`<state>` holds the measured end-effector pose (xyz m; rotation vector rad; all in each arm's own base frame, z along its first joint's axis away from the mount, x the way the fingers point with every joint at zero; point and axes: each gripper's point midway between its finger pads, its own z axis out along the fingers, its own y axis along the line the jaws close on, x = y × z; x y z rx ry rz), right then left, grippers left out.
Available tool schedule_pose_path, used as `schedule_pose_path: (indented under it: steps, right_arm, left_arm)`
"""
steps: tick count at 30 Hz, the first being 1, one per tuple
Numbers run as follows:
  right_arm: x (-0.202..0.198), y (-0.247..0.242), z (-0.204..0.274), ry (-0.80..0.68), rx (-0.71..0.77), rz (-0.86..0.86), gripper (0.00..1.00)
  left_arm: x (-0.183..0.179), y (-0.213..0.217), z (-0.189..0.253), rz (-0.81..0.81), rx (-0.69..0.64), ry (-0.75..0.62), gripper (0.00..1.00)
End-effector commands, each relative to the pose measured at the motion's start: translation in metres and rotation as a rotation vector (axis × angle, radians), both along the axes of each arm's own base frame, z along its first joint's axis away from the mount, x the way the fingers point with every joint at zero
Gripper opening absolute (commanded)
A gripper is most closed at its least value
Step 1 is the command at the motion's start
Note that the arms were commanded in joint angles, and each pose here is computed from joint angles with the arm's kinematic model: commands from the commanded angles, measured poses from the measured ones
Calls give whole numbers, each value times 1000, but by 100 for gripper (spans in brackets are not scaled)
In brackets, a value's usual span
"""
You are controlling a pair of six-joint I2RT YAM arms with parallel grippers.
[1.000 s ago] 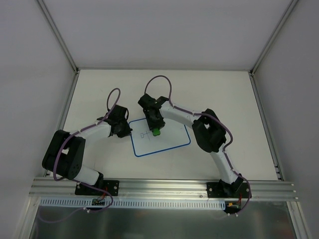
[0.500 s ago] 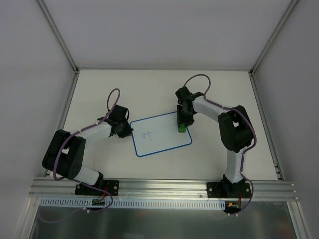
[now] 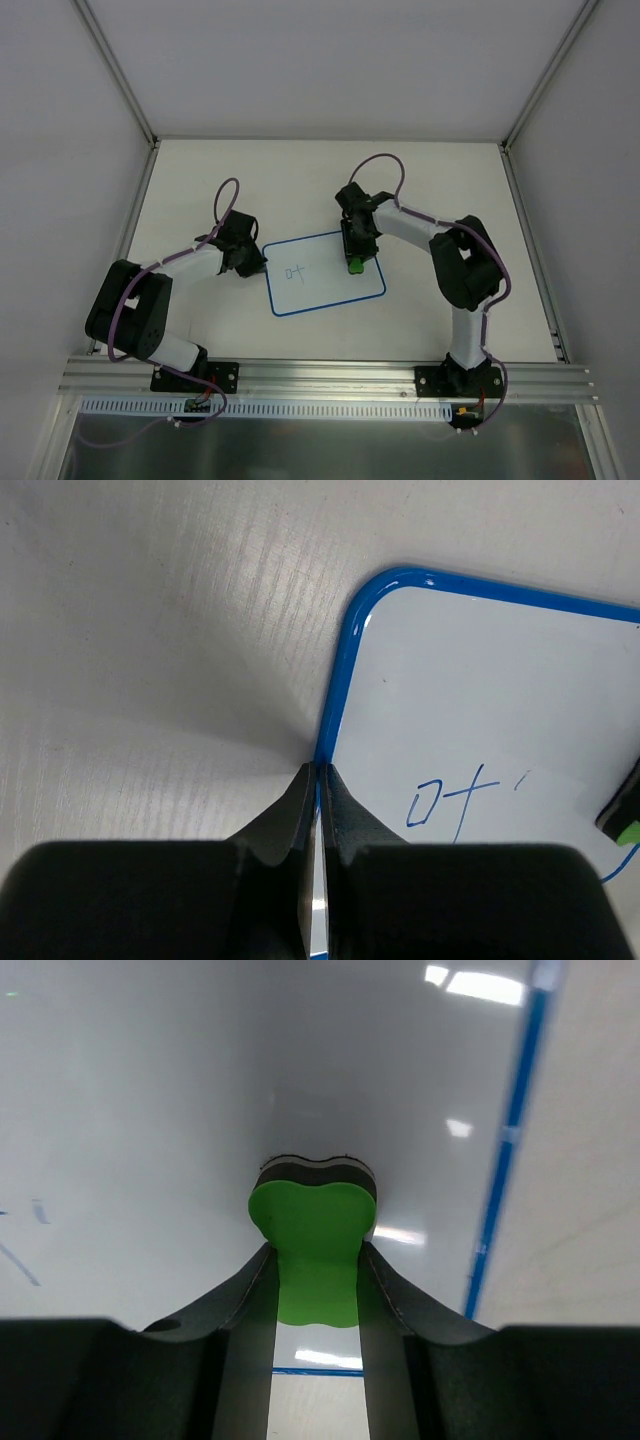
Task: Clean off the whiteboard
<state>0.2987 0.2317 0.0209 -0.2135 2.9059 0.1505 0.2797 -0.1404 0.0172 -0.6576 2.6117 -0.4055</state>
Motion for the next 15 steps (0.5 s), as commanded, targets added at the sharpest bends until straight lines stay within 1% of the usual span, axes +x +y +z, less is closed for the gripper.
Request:
schedule_pose_path:
  steps: [1,3,4,5,7,10,13,15]
  right_arm:
    - [-26,52,-21,89,-12,71,0]
    - [-27,63,-24,83,-57,81,0]
    - [-36,75,-34,100,-79,101,0]
    - [-30,90,-28,78,-59,111,1]
    - [-42,109,-29,89,-53,144,0]
    - [-48,132,-29,91,-24,162,0]
    - [-53,139,-27,89,-24,186,0]
    - [-55,131,-23,89,-48,194,0]
  left_arm:
    - [-21,-3,-18,-2,-29,97,0]
    - [-21,-5,-18,-4,-43,96,0]
    - [-22,-8,-19,-7,-49,99,0]
    - [-22,-10,-18,-11,-52,96,0]
    - [-23,-13,-19,-16,-59,94,0]
    - [-23,-16,-19,-15,-65,94,0]
    - [-22,-15,-19,-9,-63,90,0]
    - [-21,-16,-18,-6,-66,87,0]
